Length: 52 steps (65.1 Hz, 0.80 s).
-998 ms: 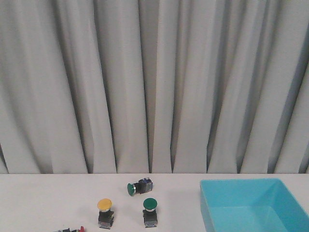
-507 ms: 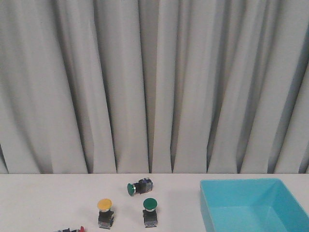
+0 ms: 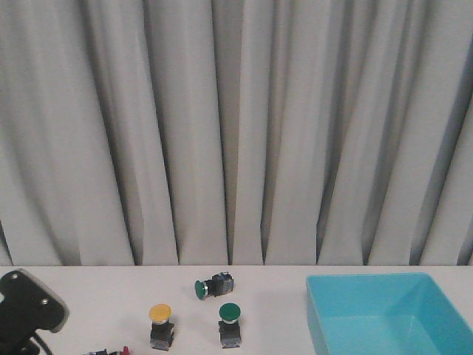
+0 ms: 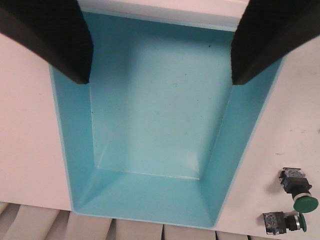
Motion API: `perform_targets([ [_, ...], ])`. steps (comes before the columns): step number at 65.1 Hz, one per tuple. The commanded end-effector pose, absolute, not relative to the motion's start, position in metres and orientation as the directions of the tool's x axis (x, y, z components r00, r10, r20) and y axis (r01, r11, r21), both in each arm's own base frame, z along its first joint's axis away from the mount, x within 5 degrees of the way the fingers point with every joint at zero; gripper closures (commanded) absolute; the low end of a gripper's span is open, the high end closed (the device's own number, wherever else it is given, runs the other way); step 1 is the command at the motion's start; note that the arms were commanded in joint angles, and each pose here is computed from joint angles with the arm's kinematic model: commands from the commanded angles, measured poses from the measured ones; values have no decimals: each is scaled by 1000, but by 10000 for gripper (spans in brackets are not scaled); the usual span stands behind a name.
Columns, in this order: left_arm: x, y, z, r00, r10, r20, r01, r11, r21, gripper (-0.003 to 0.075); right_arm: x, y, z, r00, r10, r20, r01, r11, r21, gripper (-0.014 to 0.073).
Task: Pick red and yellow buttons and place in box
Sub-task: 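Lower the open left gripper onto the red-capped button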
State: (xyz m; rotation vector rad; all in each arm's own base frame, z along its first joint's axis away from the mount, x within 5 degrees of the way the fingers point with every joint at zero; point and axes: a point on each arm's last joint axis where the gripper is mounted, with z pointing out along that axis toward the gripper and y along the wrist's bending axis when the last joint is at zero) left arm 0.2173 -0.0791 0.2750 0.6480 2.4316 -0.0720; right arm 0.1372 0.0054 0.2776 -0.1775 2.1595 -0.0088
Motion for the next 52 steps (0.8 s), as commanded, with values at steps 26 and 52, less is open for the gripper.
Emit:
perform_targets([
  [26, 305, -118, 252, -785, 442, -435, 481, 876, 23, 166, 143, 4, 295, -459, -129, -879, -104, 990, -92, 76],
  [52, 357, -138, 220, -817, 460, -348, 488, 873, 10, 166, 143, 4, 295, -459, -132, -879, -104, 990, -95, 76],
])
